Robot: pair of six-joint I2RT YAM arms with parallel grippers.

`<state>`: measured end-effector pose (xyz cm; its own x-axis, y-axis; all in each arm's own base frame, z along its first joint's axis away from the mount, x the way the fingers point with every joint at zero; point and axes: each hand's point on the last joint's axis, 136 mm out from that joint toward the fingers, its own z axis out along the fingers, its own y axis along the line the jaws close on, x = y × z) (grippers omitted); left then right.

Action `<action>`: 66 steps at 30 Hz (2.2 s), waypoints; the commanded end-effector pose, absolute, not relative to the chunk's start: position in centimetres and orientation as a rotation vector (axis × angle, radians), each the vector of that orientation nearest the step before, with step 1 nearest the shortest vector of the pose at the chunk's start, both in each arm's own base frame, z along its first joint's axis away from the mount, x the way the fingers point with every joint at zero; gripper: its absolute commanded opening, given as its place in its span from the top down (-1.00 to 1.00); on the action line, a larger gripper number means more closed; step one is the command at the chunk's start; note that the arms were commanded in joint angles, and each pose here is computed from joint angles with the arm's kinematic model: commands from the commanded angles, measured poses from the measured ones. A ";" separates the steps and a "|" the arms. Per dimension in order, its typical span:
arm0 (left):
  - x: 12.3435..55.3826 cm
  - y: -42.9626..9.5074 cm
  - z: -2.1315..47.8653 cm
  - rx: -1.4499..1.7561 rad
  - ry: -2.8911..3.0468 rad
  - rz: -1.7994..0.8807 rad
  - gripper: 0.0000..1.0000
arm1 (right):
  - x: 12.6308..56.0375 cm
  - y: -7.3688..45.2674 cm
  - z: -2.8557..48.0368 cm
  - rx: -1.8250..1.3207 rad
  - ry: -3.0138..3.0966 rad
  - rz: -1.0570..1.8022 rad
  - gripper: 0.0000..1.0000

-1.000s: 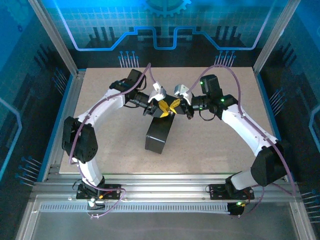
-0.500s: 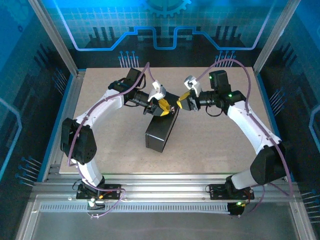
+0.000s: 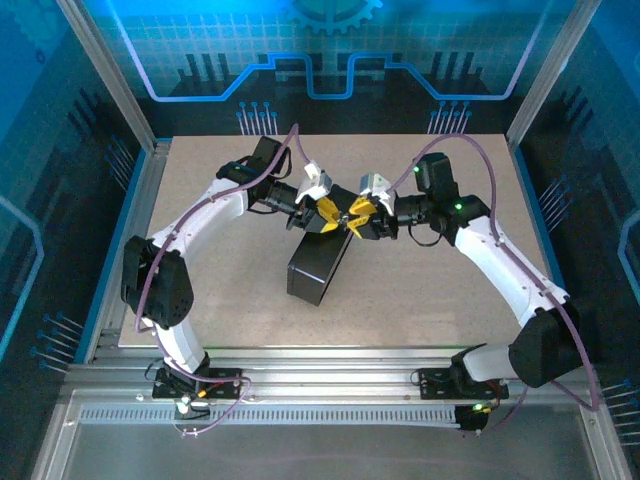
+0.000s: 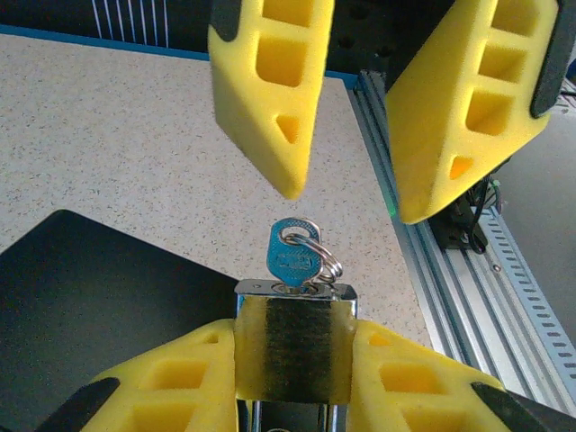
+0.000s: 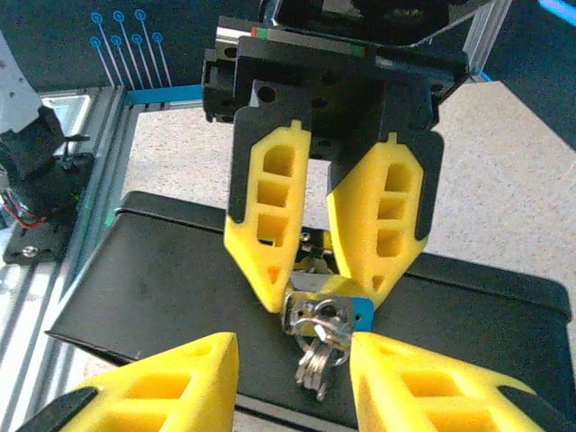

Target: Unlock a padlock with a key

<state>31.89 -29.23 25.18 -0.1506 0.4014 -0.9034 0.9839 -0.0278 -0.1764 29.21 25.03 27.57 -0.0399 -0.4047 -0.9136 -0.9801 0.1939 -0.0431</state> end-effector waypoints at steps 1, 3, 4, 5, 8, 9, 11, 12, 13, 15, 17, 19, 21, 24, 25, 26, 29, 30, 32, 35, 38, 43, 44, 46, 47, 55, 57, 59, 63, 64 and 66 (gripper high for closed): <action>30.5 -29.5 30.1 1.488 1.423 -1.201 0.96 | 30.4 25.4 27.3 -1.381 1.531 0.746 0.24; 30.5 -29.5 30.1 1.489 1.424 -1.200 0.96 | 30.7 25.5 27.3 -1.386 1.519 0.739 0.25; 30.4 -29.5 30.2 1.488 1.425 -1.200 0.96 | 30.7 25.6 27.3 -1.391 1.515 0.742 0.25; 30.4 -29.5 30.1 1.489 1.424 -1.201 0.96 | 30.7 25.7 27.3 -1.398 1.511 0.748 0.26; 30.4 -29.5 30.1 1.491 1.423 -1.199 0.96 | 30.5 26.0 27.0 -1.422 1.505 0.771 0.27; 30.4 -29.4 30.1 1.491 1.423 -1.198 0.96 | 30.5 26.1 26.9 -1.425 1.505 0.775 0.29; 30.4 -29.4 30.1 1.491 1.424 -1.197 0.96 | 30.5 26.3 26.8 -1.432 1.506 0.784 0.37; 30.4 -29.5 30.1 1.491 1.423 -1.198 0.96 | 30.5 26.4 26.7 -1.435 1.507 0.791 0.41; 30.4 -29.5 30.2 1.492 1.421 -1.200 0.97 | 30.5 26.4 26.7 -1.435 1.508 0.797 0.45; 30.3 -29.5 30.3 1.494 1.416 -1.200 0.96 | 30.3 26.6 26.8 -1.442 1.501 0.821 0.49; 30.3 -29.5 30.2 1.494 1.419 -1.199 0.97 | 29.9 26.7 26.9 -1.451 1.491 0.845 0.60; 30.4 -29.5 30.2 1.495 1.420 -1.198 0.97 | 29.7 26.9 26.9 -1.455 1.493 0.861 0.73; 30.4 -29.5 30.1 1.495 1.421 -1.196 0.98 | 29.6 26.9 26.8 -1.458 1.509 0.873 0.84; 30.5 -29.6 30.2 1.495 1.419 -1.177 0.98 | 29.6 27.0 26.7 -1.437 1.562 0.910 0.97; 30.7 -29.7 30.0 1.497 1.423 -1.152 0.98 | 29.7 27.1 26.7 -1.413 1.599 0.938 1.00; 30.9 -29.8 29.8 1.498 1.427 -1.122 0.97 | 29.9 27.2 26.8 -1.378 1.645 0.968 1.00; 31.4 -29.9 29.2 1.491 1.441 -1.070 0.96 | 30.2 27.7 26.2 -1.245 1.828 1.069 1.00; 31.6 -29.9 29.0 1.487 1.448 -1.060 0.96 | 30.4 27.8 25.6 -1.193 1.897 1.079 1.00; 32.1 -30.0 28.8 1.478 1.460 -1.042 0.96 | 30.2 28.2 24.8 -1.109 2.015 1.115 1.00; 32.8 -30.1 29.1 1.455 1.455 -1.008 0.96 | 29.9 28.7 24.1 -0.961 2.156 1.149 1.00; 33.5 -30.2 29.4 1.434 1.446 -0.950 0.95 | 29.8 28.8 24.0 -0.783 2.259 1.197 1.00; 33.1 -30.5 29.5 1.466 1.435 -0.908 0.95 | 30.4 28.5 24.8 -0.439 2.390 1.285 1.00; 32.8 -30.6 29.3 1.481 1.434 -0.906 0.96 | 30.3 28.7 25.3 -0.394 2.389 1.329 1.00; 32.2 -30.9 29.2 1.505 1.431 -0.911 0.97 | 30.5 28.6 25.9 -0.292 2.403 1.357 1.00; 31.7 -31.0 29.1 1.519 1.423 -0.919 0.97 | 30.6 28.5 26.4 -0.259 2.401 1.372 1.00; 29.7 -31.2 29.8 1.575 1.378 -0.920 1.00 | 30.7 27.8 26.2 -0.034 2.484 1.480 1.00; 29.3 -31.1 30.1 1.574 1.366 -0.930 1.00 | 30.6 27.7 25.9 -0.027 2.497 1.487 1.00; 29.2 -31.1 30.1 1.576 1.362 -0.932 1.00 | 30.8 26.8 25.6 0.019 2.518 1.466 1.00; 29.2 -30.9 29.8 1.577 1.378 -0.958 1.00 | 31.4 25.4 25.9 0.130 2.538 1.489 0.85; 29.3 -30.8 29.7 1.574 1.387 -0.969 1.00 | 31.6 25.2 26.2 0.149 2.538 1.503 0.78; 29.4 -30.8 29.4 1.572 1.399 -0.988 1.00 | 31.9 25.2 27.0 0.200 2.513 1.581 0.73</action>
<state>32.29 -29.08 24.06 -0.0442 0.5205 -0.8527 0.9970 0.0766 -0.0049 30.49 25.68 25.25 -0.9837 0.1445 -0.1068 -0.0233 0.4866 0.8733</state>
